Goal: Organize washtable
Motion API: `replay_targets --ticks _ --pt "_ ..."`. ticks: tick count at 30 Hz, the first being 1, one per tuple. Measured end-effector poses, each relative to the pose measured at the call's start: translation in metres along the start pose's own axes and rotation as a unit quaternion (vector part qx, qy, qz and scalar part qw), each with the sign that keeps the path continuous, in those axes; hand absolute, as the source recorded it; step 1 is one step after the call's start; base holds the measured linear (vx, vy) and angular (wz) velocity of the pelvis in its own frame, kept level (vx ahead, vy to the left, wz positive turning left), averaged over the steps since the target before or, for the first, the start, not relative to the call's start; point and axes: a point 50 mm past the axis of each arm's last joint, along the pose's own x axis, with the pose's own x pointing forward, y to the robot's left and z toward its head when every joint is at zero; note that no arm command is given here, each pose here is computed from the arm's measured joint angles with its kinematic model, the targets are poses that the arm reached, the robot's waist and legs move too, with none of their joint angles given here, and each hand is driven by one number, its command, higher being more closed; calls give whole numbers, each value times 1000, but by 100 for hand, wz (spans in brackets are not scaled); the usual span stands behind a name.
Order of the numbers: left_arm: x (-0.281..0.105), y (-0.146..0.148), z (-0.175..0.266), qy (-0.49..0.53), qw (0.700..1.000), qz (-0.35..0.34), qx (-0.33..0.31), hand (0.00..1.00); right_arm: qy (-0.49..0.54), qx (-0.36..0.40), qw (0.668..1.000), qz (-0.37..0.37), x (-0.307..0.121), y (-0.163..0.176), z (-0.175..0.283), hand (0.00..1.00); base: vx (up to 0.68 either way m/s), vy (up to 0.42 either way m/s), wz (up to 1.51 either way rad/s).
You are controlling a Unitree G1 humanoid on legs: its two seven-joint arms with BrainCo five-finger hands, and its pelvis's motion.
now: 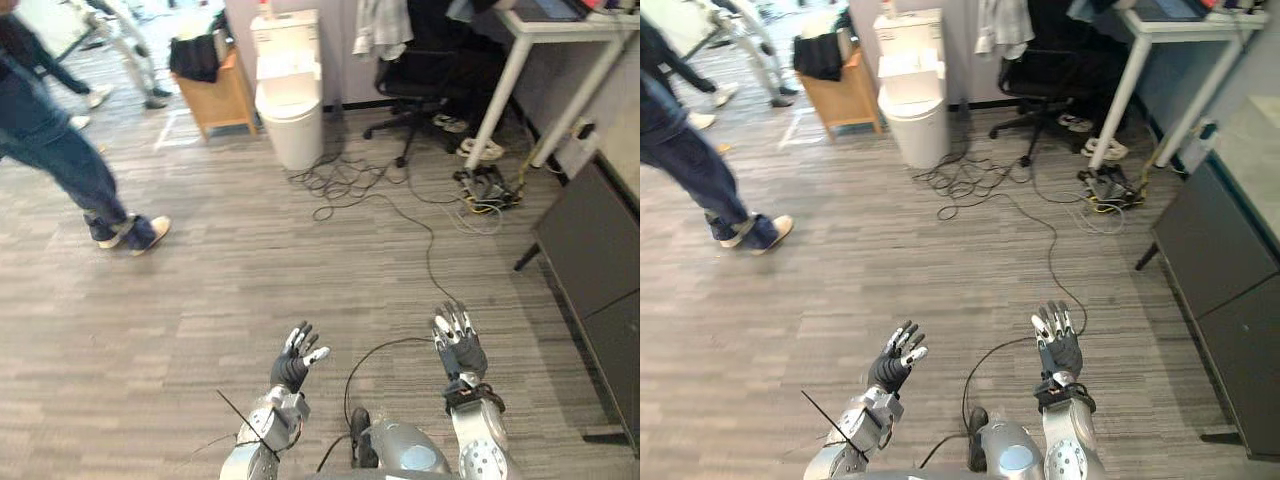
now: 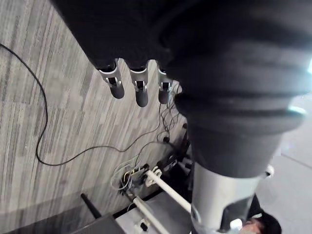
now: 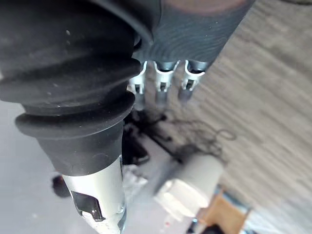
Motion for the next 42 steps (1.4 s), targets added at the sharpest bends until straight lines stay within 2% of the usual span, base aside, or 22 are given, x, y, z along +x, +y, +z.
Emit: replay_targets --ticks 6,10,13,15,19,22,27,33,38,42 --pt "-7 -6 3 -14 1000 -13 -12 0 3 2 1000 -13 -12 -7 -1 0 365 293 -198" --pt "-6 -12 13 -39 999 -25 -19 0 11 -15 999 -49 -23 -28 2 0 323 518 -172" --pt "-9 -2 17 -42 999 -15 -6 0 45 -4 995 -85 -30 -41 -14 0 217 597 -154" --pt "-7 -3 23 -51 998 -22 -2 0 47 3 995 -84 -30 -39 -17 0 123 479 -143" --pt "-4 -4 37 -78 997 -26 1 0 76 20 997 -24 -8 -8 -35 0 1 290 -183" --pt "-4 0 44 -93 996 -12 -4 0 106 22 994 9 -7 5 -48 0 34 143 -150" --pt "-2 -9 41 -97 995 -16 -31 0 125 16 992 -13 -17 -8 -51 0 29 6 -20" --pt "0 -17 39 -99 994 -23 -49 0 108 -6 994 -14 -9 -12 -40 0 0 8 9" --pt "2 -21 42 -101 993 -33 -42 0 87 -7 996 -28 -9 -19 -30 0 26 123 51" --pt "0 -10 46 -98 995 -29 -11 0 80 4 996 -35 -9 -19 -30 0 252 16 50"
